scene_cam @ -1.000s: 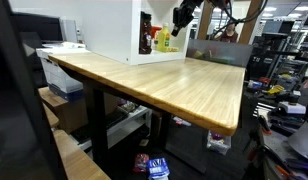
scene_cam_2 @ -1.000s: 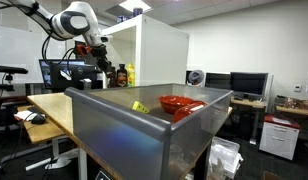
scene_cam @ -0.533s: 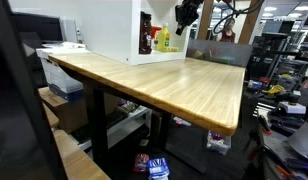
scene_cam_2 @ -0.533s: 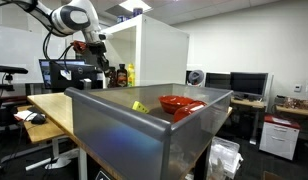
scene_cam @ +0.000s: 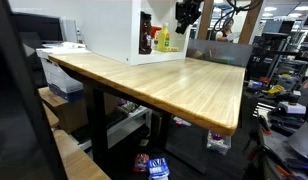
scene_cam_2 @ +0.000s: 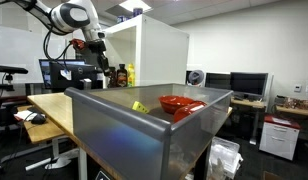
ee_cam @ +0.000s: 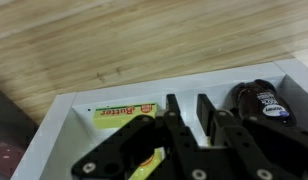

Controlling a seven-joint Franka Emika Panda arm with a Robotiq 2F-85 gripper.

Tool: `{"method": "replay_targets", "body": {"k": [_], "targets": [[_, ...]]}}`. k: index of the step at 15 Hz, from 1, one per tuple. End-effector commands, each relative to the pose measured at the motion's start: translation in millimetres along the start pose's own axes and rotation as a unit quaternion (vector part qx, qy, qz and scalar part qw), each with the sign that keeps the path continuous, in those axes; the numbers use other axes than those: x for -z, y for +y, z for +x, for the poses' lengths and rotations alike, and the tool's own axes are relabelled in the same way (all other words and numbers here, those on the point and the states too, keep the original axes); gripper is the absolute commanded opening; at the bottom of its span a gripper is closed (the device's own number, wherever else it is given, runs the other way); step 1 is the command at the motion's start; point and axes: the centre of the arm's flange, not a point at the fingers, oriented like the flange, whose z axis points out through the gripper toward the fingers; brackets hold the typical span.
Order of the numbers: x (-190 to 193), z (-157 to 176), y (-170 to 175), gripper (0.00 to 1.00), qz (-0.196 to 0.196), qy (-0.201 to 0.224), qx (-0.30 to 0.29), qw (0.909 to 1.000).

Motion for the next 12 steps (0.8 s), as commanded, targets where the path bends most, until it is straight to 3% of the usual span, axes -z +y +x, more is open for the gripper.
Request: {"method": "replay_targets", "body": {"k": [1,9,12], "targets": [[6.3,-5.1,0.8,0.55,-0.023,0.008,-0.012,0.9996],[4.0,-7.5,3.6,0.97,-0.033,0.002,-0.007,0.9994],[0.5,-4.4,9.8,1.00,-0.032,0.013,-0.001,0.9994]]}}
